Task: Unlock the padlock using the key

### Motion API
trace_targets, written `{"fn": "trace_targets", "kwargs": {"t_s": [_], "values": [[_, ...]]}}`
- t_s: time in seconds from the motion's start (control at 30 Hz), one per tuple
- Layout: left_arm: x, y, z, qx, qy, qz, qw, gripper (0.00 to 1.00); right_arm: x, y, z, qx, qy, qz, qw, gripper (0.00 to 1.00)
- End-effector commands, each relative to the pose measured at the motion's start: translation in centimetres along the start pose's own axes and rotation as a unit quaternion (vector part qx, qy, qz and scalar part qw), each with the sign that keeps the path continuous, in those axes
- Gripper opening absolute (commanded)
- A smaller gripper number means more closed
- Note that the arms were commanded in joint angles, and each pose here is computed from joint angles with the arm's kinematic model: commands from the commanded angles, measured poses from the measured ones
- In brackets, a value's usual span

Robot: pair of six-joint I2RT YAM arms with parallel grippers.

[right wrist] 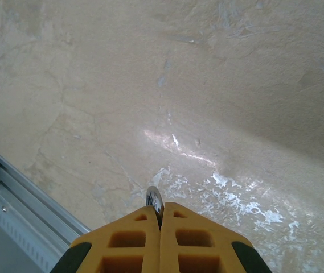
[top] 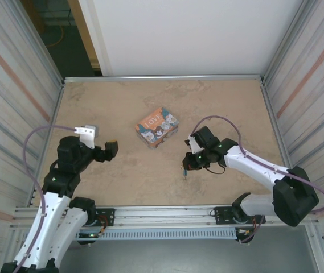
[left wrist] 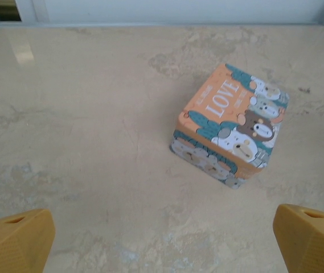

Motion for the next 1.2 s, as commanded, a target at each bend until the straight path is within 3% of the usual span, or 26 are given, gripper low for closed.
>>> {"fn": "trace_targets", "kwargs": {"t_s": [0.0,1.17], "values": [[-1.3,0.1,0.2,-0.005,-0.015,-0.038,0.999,0.99,0.0,-0.2,0.7,-0.006,0.013,0.017,1.0,0.0],[-1.0,-0.9,0.4,-0.003,-0.013,-0.02,1.0,0.99,-0.6,-7.2,-0.1,-0.018,-0.023,0.066,0.997,0.0]]}}
Point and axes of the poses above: each hand's point on the last joint's axis, 136 mm out from that joint toward the fingers, its own y axis back along the fingers, its own z axis along the line the jaws close on, x = y × z, the point moved 6 cm from there along y, back along the fingers, and after that the axes turned 14 degrees about -y, right-handed, at the moved point
